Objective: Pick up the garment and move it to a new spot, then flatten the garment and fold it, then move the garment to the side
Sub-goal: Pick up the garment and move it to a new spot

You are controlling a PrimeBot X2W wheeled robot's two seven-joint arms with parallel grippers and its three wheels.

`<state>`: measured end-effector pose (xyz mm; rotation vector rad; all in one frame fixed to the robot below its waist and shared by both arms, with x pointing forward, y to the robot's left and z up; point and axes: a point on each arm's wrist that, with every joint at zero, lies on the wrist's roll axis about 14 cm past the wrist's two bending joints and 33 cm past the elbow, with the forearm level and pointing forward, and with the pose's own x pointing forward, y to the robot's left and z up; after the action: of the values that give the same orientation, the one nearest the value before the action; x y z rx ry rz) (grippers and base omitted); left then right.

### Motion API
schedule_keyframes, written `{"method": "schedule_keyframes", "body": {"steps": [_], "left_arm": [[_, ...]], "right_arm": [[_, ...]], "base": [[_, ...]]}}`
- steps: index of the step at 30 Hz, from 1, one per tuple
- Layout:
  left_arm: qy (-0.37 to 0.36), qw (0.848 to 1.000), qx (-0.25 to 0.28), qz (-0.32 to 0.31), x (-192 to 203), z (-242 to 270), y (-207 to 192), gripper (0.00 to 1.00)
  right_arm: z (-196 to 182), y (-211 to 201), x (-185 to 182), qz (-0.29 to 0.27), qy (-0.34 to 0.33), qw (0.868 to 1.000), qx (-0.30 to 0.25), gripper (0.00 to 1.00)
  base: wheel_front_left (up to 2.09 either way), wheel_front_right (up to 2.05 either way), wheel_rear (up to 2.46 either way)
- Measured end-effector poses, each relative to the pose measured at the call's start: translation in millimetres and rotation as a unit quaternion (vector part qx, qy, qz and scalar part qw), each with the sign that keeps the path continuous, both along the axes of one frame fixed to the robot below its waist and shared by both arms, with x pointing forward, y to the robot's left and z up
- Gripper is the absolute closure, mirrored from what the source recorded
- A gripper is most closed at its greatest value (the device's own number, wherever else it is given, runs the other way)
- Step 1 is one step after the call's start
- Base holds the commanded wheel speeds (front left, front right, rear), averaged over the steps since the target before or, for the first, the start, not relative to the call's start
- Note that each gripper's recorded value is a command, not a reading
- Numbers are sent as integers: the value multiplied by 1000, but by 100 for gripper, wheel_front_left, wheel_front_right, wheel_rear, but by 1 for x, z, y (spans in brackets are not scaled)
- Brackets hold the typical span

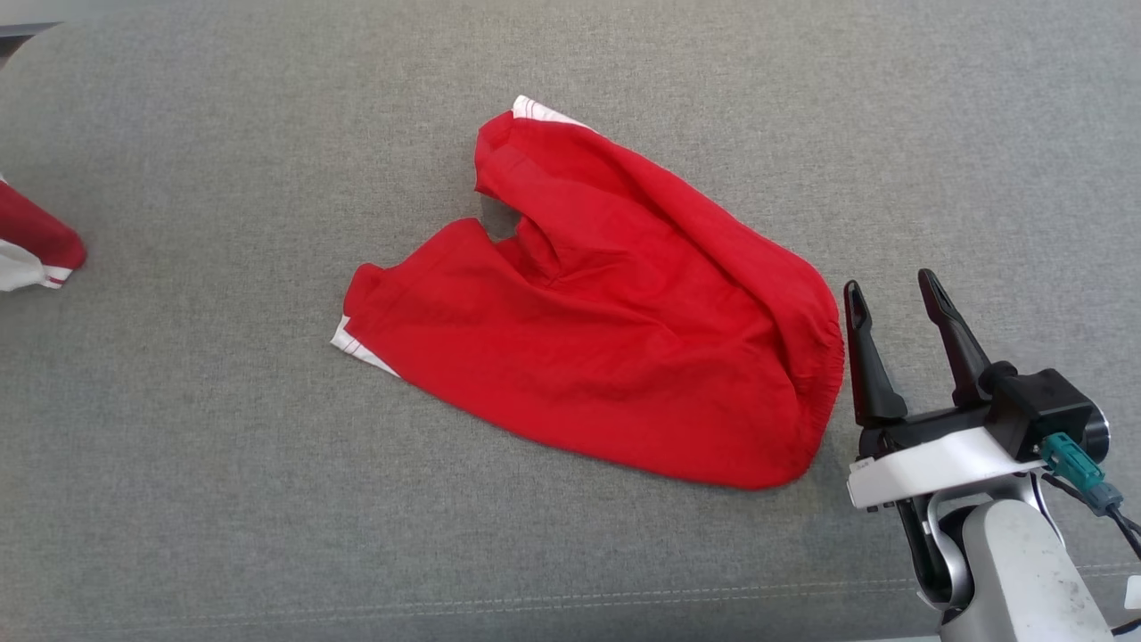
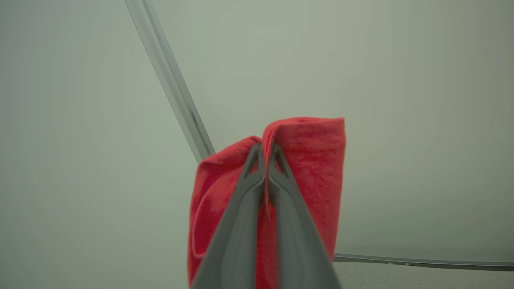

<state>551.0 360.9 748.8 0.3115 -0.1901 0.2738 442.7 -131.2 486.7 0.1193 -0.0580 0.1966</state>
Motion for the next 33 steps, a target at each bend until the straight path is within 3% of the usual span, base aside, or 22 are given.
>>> {"method": "schedule_keyframes", "body": {"steps": [12, 17, 19, 28, 33], "left_arm": [[105, 990, -84, 36, 6, -118, 28, 100], [161, 971, -157, 83, -13, -196, 51, 100], [194, 953, -211, 103, -29, -249, 52, 100], [232, 905, -335, 122, -75, -353, 18, 100], [215, 903, -353, 114, -82, -362, 3, 100]], "right_arm": [[-13, -2, 11, 1, 13, 1000, -7, 0], [-20, -2, 15, 3, 20, 1000, -9, 0], [-23, -3, 19, 3, 23, 1000, -11, 0], [-29, -2, 22, 5, 29, 1000, -12, 0], [-26, -1, 21, 6, 26, 1000, -11, 0]], "base": [[0, 0, 0], [0, 0, 0], [0, 0, 0], [0, 0, 0], [0, 0, 0]]}}
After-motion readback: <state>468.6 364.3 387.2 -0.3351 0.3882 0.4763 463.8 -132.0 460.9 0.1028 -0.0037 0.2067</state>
